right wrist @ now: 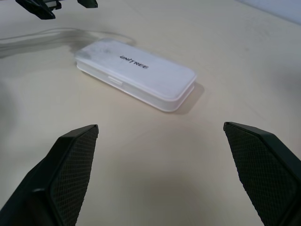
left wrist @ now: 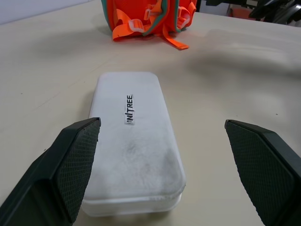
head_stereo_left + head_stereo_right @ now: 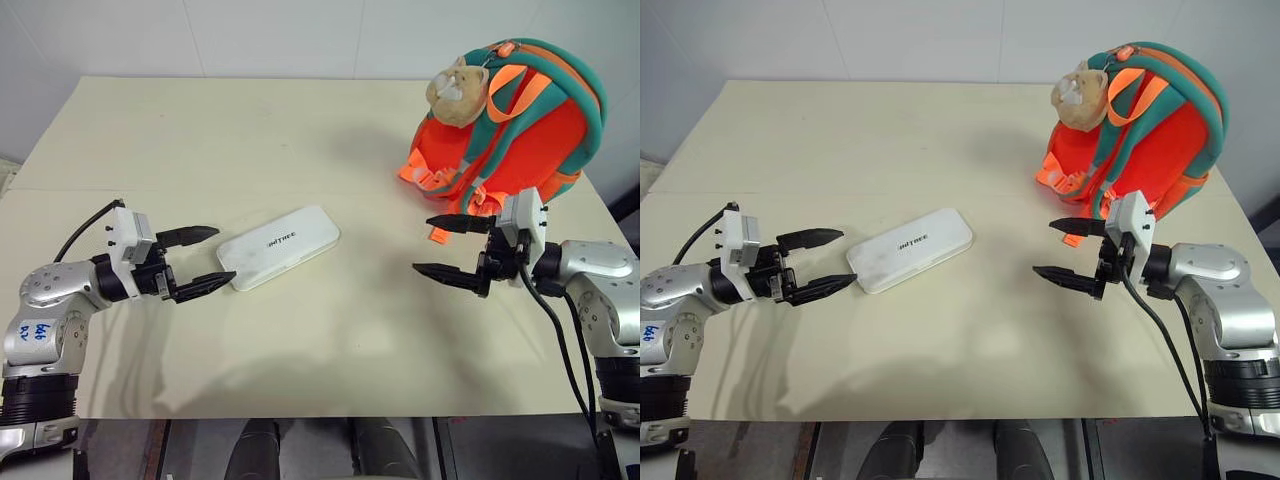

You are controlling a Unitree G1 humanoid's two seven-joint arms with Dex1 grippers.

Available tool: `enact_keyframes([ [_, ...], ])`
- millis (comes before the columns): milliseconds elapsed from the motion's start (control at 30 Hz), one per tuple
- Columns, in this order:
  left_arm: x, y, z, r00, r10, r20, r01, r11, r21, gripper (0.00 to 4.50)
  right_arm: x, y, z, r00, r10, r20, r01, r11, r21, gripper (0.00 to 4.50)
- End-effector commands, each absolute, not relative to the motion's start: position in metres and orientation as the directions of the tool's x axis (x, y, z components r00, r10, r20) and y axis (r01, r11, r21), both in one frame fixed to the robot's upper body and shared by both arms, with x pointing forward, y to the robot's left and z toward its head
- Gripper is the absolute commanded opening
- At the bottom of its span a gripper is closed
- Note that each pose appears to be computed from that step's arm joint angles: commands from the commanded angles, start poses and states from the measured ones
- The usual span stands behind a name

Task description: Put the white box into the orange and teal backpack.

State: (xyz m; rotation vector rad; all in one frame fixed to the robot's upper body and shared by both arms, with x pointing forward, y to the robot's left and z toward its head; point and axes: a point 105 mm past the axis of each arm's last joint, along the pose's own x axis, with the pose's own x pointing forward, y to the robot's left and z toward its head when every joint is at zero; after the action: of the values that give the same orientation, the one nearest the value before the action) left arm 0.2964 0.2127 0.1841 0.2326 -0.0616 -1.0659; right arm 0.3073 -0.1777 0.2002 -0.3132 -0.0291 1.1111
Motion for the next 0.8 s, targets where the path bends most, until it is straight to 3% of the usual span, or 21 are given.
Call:
enact_keyframes([
  [33,0.294,0.209,0.195,0.474,-0.879,-0.048,0.856,0.447,0.262,4.49,0.312,-0.174,0.217,0.453,0.885,-0.109,-0.856,0.397,-0.332,4.50],
  [267,0.298,0.213,0.193,0.497,-0.866,-0.054,0.841,0.465,0.277,4.49,0.316,-0.166,0.215,0.441,0.890,-0.114,-0.858,0.382,-0.343,4.50],
  [333,0.300,0.222,0.191,0.543,-0.837,-0.065,0.812,0.504,0.294,4.11,0.325,-0.154,0.211,0.454,0.884,-0.113,-0.843,0.385,-0.375,4.32],
  [433,0.300,0.242,0.188,0.625,-0.777,-0.074,0.754,0.576,0.316,3.33,0.336,-0.137,0.206,0.470,0.876,-0.111,-0.824,0.390,-0.411,3.62],
  [667,0.289,0.270,0.166,0.803,-0.585,-0.113,0.588,0.747,0.309,1.09,0.376,-0.113,0.189,0.502,0.859,-0.101,-0.801,0.419,-0.428,1.16],
  [800,0.287,0.272,0.147,0.857,-0.495,-0.146,0.515,0.812,0.273,0.03,0.405,-0.101,0.184,0.546,0.832,-0.101,-0.772,0.453,-0.446,0.04],
])
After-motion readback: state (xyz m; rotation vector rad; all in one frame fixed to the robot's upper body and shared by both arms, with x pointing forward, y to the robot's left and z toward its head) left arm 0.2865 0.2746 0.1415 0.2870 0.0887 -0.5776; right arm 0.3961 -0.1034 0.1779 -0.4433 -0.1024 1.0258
